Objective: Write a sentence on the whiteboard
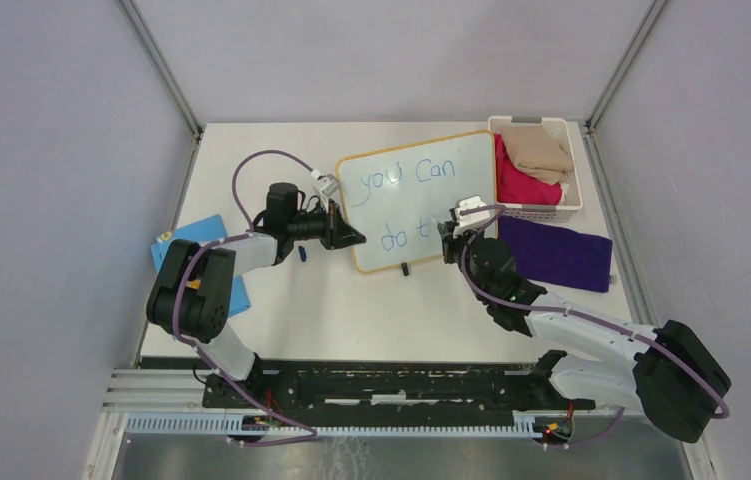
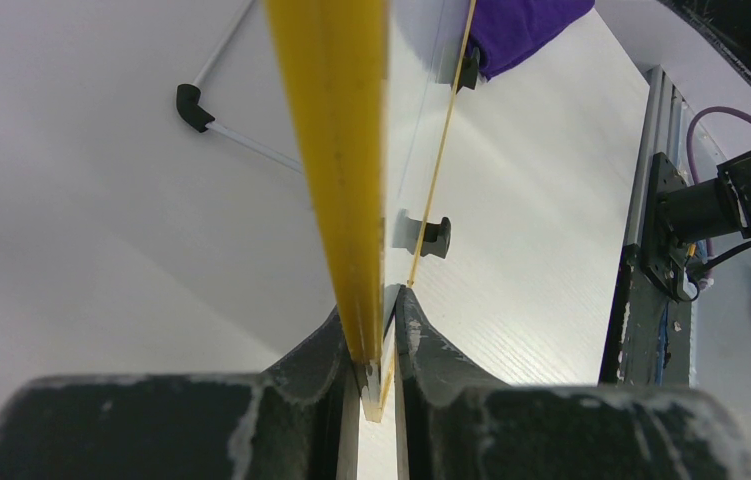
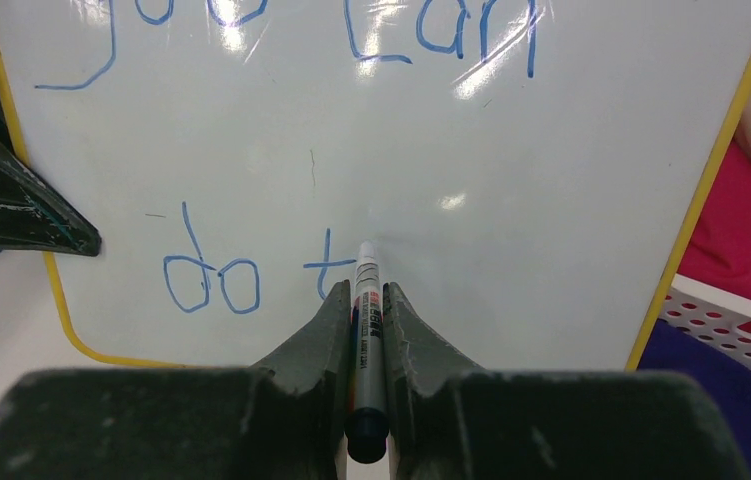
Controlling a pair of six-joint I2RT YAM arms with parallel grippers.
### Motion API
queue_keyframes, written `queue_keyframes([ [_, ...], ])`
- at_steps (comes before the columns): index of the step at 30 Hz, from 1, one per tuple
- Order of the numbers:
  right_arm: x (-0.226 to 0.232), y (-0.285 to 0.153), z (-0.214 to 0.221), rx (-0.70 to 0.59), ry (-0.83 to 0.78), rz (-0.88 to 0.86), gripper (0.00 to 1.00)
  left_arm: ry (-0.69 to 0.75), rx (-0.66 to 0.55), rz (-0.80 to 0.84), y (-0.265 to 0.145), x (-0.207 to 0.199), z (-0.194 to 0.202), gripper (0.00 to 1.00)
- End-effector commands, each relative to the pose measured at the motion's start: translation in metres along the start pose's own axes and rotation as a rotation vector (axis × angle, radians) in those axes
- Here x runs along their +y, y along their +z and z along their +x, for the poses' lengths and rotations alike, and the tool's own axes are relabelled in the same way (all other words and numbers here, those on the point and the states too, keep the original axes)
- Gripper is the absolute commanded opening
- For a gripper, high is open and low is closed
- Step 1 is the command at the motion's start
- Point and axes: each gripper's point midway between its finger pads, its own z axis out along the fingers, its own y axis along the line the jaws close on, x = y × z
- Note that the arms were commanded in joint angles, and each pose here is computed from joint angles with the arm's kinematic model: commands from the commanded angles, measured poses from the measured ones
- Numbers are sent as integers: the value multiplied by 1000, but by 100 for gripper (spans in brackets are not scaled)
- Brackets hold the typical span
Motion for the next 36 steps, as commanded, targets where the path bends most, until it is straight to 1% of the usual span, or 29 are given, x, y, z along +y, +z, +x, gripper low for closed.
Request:
queue_keyframes([
  [1,-1,1,-39,-99,20,6,0,-19,114,-78,3,15,39,2],
  [6,0,8,-48,-108,18,5,0,-18,114,-78,3,14,39,2],
  [15,2,18,-47,-99,13,4,0,-17,114,-78,4,14,39,2],
  [24,-2,20,-25,-43,9,13,0,-16,114,-77,4,14,39,2],
  [32,-5,9,1,4,17,10,0,-16,113,-77,4,14,38,2],
  [36,-5,5,7,14,20,2,0,-16,113,-79,4,14,38,2],
])
